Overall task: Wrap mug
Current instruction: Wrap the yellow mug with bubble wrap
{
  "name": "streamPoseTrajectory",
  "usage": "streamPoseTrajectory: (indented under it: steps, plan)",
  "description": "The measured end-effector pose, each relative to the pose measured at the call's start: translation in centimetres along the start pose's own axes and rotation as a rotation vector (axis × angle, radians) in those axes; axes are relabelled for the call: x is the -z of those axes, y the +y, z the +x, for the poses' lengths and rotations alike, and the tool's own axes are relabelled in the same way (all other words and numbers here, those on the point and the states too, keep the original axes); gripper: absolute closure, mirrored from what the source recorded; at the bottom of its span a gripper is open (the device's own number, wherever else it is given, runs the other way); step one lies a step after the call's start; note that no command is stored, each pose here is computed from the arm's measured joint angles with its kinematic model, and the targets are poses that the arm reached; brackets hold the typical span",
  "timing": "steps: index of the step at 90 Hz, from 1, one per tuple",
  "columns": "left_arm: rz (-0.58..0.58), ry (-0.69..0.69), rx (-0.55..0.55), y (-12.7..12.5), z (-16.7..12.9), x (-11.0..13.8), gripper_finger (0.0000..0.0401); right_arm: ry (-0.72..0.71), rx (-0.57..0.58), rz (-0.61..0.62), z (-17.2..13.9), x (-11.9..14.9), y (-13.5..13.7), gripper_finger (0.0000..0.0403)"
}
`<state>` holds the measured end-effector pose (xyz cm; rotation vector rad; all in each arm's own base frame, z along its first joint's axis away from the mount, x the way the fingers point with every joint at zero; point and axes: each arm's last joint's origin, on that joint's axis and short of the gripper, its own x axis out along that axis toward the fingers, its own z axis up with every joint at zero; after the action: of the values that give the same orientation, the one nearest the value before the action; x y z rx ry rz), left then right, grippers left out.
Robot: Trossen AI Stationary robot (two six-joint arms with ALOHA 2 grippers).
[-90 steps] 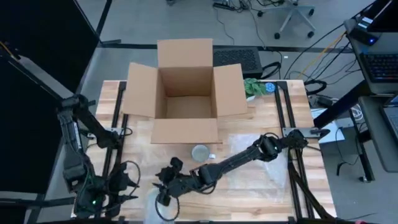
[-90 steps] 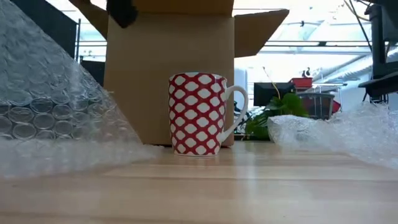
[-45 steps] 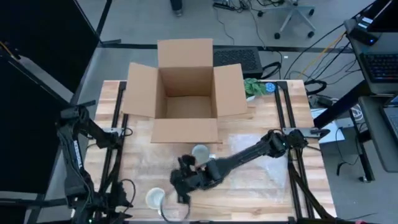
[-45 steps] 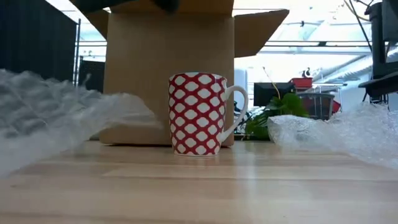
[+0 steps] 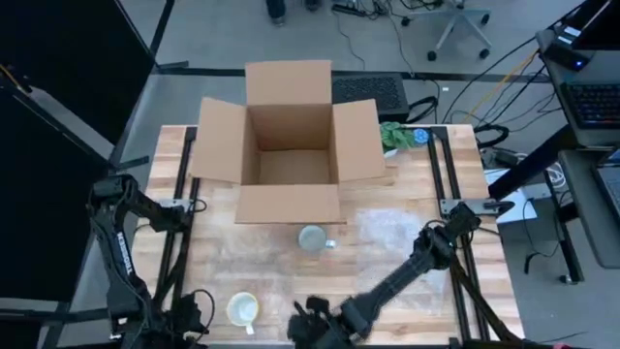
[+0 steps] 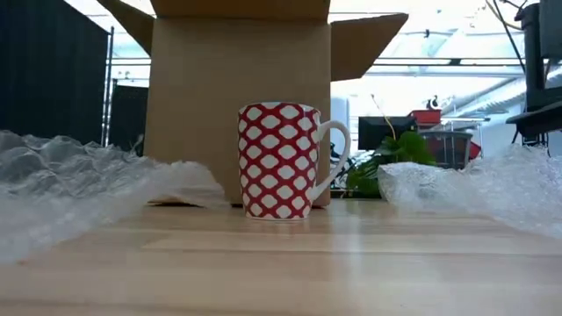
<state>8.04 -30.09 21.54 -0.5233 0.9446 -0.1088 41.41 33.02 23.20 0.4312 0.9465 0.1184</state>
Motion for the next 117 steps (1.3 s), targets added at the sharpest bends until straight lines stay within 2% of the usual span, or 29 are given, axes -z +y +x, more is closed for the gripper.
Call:
streamPoseTrajectory:
  steps: [20,30,39,54,66,72,79,117]
  plan:
    - [0.02,0.038,0.01,-0.1,0.2,0.3,0.023,-0.02,-0.172,0.136,-1.0,4.5,5.2,0.0173]
    - [0.031,0.039,0.006,-0.1,0.2,0.3,0.023,-0.003,-0.195,0.152,-0.8,7.3,6.8,0.0163]
    - [0.036,0.039,-0.002,0.0,0.2,0.3,0.023,-0.029,-0.182,0.155,0.9,9.3,7.3,0.0161]
    - [0.038,0.034,-0.005,0.0,0.3,0.2,0.023,-0.026,-0.154,0.137,5.3,11.6,6.4,0.0169]
    - [0.038,0.014,-0.008,0.0,0.3,0.2,0.023,-0.009,-0.114,0.111,8.0,12.2,4.9,0.0177]
    - [0.036,0.007,-0.009,0.0,0.3,0.1,0.023,0.02,-0.142,0.135,9.1,11.4,4.1,0.0178]
    - [0.038,0.004,-0.013,0.1,0.3,0.1,0.023,0.04,-0.167,0.142,9.2,11.0,4.0,0.0178]
    - [0.08,-0.021,-0.053,0.5,0.3,0.0,0.023,0.046,-0.128,0.228,9.5,9.8,2.9,0.0179]
